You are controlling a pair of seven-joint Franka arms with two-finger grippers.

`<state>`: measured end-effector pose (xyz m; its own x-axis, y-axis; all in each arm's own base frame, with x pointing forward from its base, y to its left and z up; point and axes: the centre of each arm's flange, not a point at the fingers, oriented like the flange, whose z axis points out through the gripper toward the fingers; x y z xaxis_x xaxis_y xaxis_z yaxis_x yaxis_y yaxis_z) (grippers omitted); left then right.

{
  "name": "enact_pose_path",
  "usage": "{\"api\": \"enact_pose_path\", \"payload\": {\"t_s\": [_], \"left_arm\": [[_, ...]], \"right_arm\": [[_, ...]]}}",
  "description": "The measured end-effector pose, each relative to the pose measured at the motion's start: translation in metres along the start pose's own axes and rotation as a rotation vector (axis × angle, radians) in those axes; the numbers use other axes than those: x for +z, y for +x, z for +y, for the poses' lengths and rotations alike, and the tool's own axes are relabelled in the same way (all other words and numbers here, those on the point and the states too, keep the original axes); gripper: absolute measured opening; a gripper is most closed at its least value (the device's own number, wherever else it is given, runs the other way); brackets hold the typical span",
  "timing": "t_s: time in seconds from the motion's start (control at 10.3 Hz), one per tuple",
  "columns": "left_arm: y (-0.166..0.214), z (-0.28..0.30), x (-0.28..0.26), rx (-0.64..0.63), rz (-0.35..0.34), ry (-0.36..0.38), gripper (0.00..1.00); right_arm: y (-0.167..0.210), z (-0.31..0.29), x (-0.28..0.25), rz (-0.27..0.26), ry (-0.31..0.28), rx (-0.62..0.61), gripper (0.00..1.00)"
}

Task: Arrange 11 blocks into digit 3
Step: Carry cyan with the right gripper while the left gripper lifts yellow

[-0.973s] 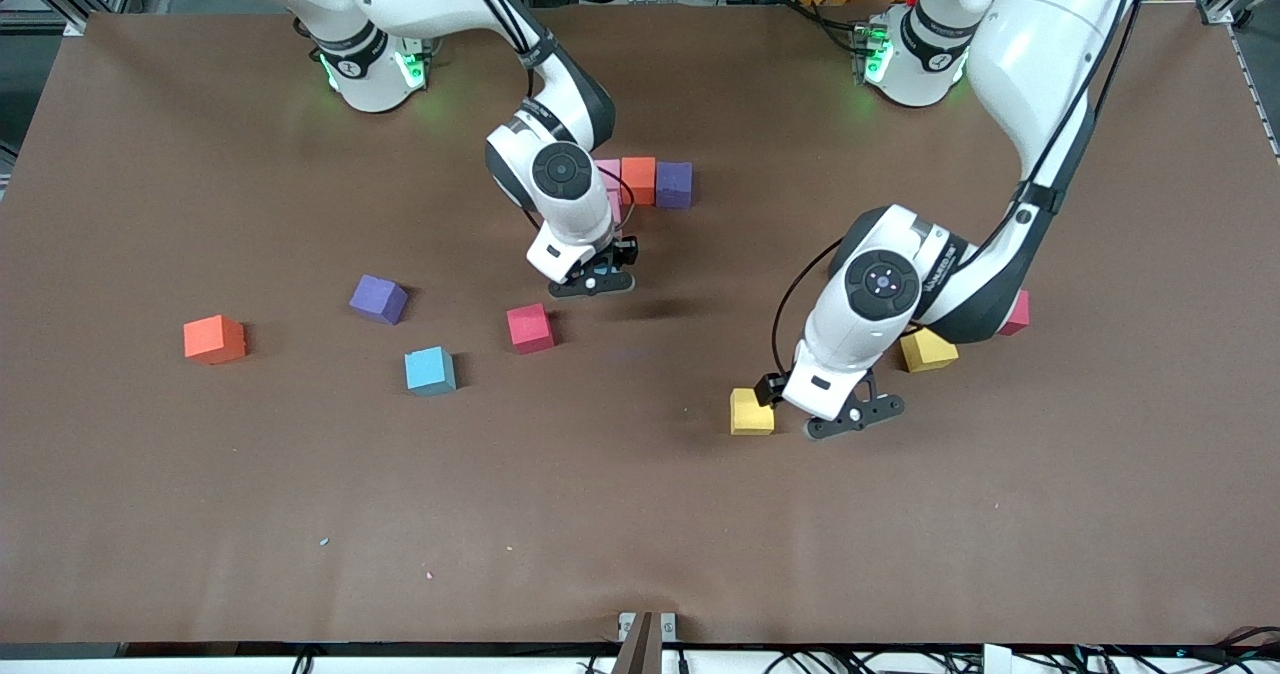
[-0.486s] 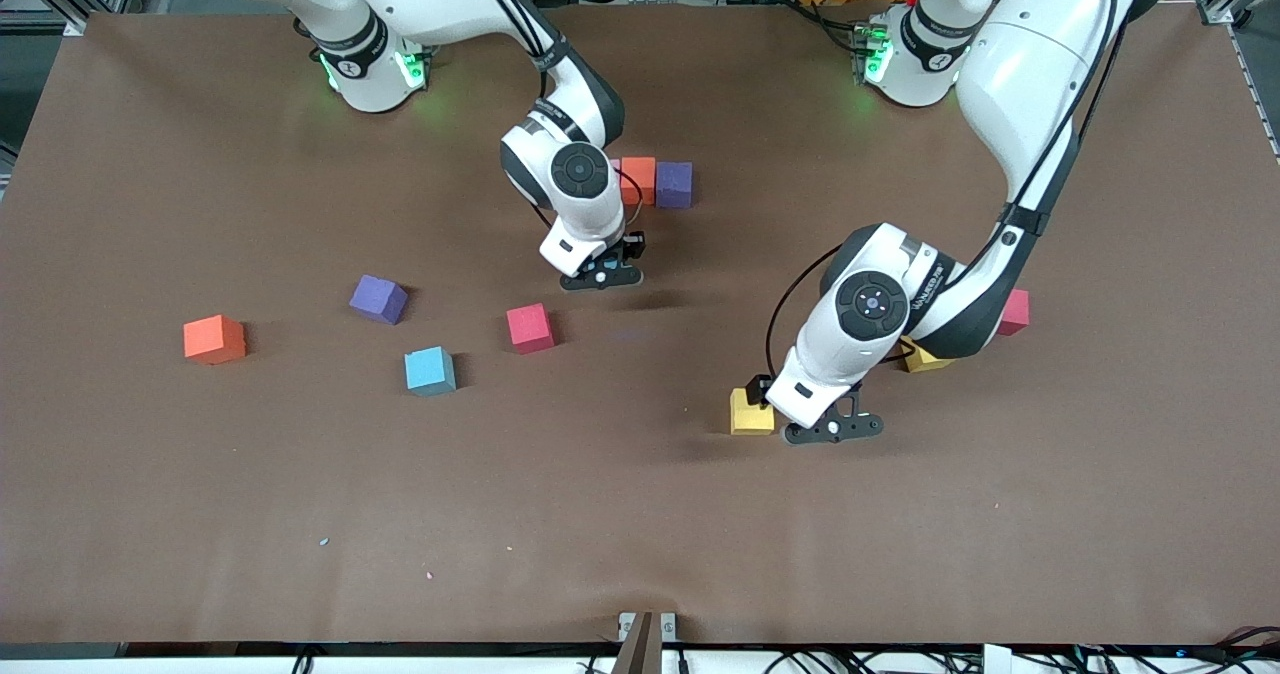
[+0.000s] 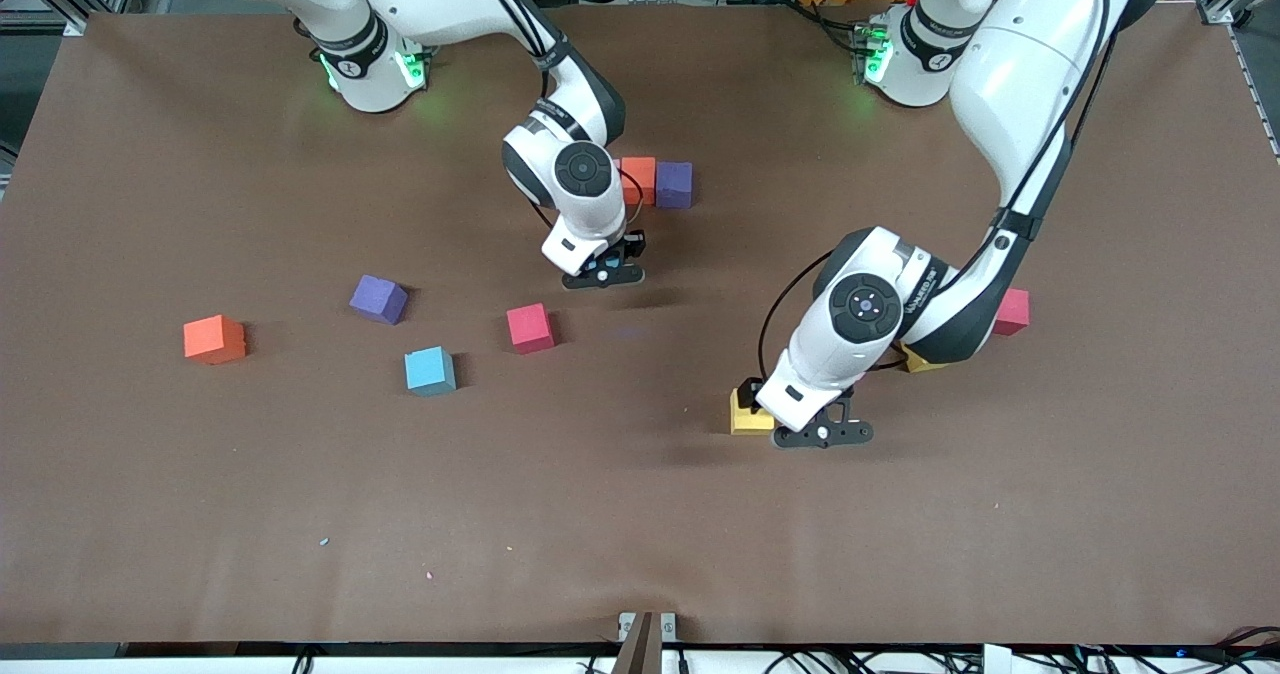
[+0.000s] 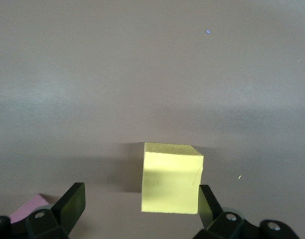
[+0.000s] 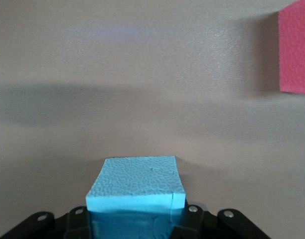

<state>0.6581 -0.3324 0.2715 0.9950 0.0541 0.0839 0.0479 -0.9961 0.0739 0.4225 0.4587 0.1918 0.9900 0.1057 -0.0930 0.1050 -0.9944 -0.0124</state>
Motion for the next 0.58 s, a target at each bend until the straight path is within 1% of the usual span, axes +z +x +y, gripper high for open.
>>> {"api": "enact_pose_path", "payload": {"t_s": [0.29, 0.58], "left_arm": [[0.003, 0.008, 0.022, -0.001, -0.013, -0.009, 1.00], [0.000, 0.015, 0.036, 0.013, -0.010, 0.019, 1.00]], "right_arm": [[-0.001, 0.001, 0.000, -0.007, -0.013, -0.006, 0.54], [-0.002, 0.002, 0.000, -0.016, -0.021, -0.007, 0.54]]}}
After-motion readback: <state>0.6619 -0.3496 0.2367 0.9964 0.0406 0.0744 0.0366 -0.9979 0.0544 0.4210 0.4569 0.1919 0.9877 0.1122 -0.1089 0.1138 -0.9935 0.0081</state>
